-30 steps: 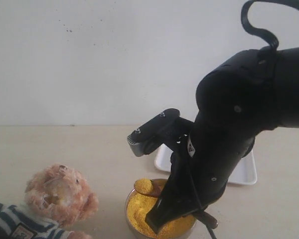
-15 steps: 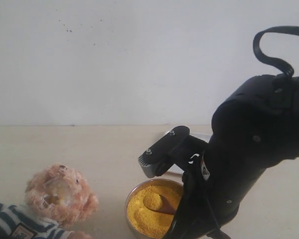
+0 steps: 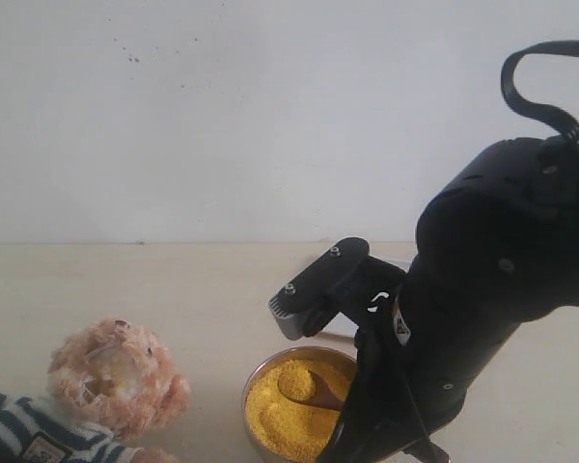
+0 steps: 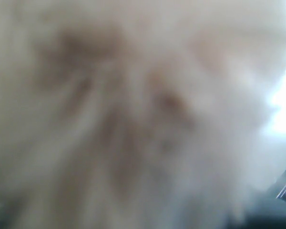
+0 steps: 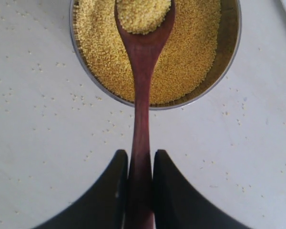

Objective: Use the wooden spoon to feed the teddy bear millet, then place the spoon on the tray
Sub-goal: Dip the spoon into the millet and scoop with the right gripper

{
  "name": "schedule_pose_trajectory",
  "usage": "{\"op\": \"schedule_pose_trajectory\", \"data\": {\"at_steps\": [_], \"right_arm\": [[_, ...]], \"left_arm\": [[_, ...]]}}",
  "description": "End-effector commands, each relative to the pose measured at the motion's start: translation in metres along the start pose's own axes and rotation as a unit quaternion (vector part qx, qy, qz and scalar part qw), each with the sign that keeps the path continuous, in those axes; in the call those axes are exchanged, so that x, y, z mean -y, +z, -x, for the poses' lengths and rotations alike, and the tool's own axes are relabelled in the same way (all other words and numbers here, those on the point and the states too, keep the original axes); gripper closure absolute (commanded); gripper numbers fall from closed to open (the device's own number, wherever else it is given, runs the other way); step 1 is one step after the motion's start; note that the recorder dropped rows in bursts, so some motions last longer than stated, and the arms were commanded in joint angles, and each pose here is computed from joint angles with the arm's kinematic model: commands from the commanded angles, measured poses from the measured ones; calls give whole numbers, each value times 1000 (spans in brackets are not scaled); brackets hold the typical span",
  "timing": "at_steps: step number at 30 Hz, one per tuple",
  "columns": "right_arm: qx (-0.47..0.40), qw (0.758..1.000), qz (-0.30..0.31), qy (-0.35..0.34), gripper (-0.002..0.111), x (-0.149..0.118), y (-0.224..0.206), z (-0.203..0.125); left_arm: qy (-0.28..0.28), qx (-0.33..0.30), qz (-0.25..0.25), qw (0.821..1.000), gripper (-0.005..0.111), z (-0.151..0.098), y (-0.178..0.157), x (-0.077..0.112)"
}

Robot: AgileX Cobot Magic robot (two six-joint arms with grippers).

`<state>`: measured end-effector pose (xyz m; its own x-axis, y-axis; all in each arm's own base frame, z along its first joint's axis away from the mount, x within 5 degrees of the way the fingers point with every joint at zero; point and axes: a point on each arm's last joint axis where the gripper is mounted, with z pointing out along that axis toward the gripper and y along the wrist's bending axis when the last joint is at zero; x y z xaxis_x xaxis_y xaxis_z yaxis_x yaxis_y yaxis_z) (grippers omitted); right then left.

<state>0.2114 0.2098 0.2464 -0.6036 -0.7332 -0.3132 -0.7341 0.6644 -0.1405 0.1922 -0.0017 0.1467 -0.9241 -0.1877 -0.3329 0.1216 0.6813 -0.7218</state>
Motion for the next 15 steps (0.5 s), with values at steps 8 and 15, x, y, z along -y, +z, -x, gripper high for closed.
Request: {"op": "schedule_pose_trajectory", "data": {"at_steps": [8, 15], "right_arm": [[1, 1000, -1, -4, 106, 1, -2, -1], [0, 1000, -1, -7, 106, 1, -2, -1]], "left_arm": [[-2, 4, -9, 1000, 103, 0, 0, 1], [-2, 4, -9, 1000, 103, 0, 0, 1]]}}
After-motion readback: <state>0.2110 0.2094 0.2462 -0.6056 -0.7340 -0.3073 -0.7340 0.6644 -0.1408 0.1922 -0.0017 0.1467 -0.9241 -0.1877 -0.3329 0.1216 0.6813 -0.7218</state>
